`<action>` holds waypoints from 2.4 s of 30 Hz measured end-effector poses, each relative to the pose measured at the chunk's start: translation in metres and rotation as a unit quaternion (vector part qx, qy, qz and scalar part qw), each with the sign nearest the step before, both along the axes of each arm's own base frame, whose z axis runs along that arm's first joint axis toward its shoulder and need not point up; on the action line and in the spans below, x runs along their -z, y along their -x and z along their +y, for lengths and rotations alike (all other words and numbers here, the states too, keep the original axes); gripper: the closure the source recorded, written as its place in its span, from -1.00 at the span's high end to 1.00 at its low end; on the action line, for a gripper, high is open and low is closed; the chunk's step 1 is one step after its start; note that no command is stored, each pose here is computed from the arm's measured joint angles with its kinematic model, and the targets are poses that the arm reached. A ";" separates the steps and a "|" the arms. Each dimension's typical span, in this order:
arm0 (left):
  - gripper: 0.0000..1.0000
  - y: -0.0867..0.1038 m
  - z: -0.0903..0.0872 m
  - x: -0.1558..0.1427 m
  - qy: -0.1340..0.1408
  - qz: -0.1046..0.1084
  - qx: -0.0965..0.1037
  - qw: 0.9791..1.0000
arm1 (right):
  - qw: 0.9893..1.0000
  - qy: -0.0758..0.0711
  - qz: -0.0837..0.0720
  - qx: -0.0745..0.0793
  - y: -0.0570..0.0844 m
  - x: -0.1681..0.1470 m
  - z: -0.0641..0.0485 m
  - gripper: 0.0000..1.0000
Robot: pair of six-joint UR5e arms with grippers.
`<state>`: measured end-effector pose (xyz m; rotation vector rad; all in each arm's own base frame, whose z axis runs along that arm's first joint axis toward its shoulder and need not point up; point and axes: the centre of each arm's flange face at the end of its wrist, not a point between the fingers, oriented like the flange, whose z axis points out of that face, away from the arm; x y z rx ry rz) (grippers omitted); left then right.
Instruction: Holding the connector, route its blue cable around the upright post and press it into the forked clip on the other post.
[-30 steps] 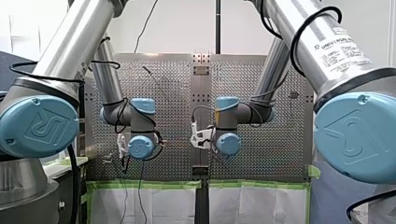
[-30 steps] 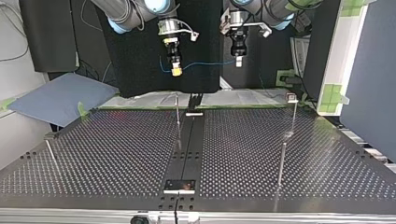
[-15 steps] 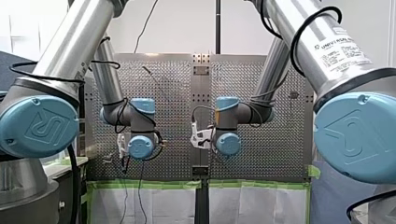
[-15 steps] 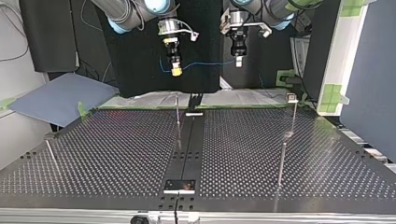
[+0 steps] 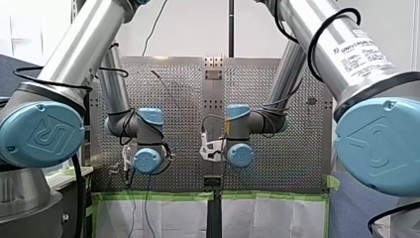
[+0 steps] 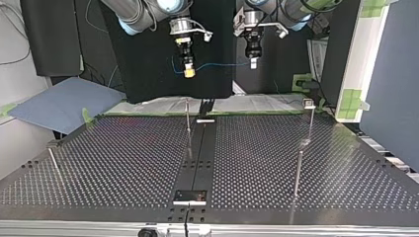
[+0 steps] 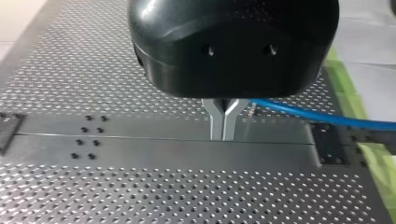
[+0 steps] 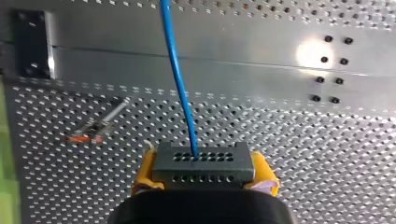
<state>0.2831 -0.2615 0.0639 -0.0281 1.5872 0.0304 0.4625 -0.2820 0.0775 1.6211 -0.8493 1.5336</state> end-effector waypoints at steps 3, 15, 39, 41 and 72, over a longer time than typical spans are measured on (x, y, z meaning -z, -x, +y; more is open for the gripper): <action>-0.98 0.001 0.000 0.003 -0.007 0.003 0.000 1.000 | 1.000 -0.005 -0.002 0.000 -0.004 0.002 0.011 -1.00; -0.98 0.001 0.001 0.004 -0.010 0.004 0.000 1.000 | 1.000 -0.007 -0.002 0.012 -0.006 0.003 0.018 -1.00; -0.98 -0.042 -0.025 -0.066 0.071 -0.054 0.009 0.996 | 0.995 0.003 -0.073 0.062 -0.013 -0.082 0.001 -1.00; -0.98 -0.046 -0.027 -0.076 0.078 -0.060 0.008 0.995 | 0.995 0.005 -0.077 0.062 -0.012 -0.089 0.001 -1.00; -0.98 -0.058 -0.002 -0.208 0.143 -0.116 -0.080 0.980 | 0.992 0.039 -0.116 0.042 0.011 -0.249 -0.018 -1.00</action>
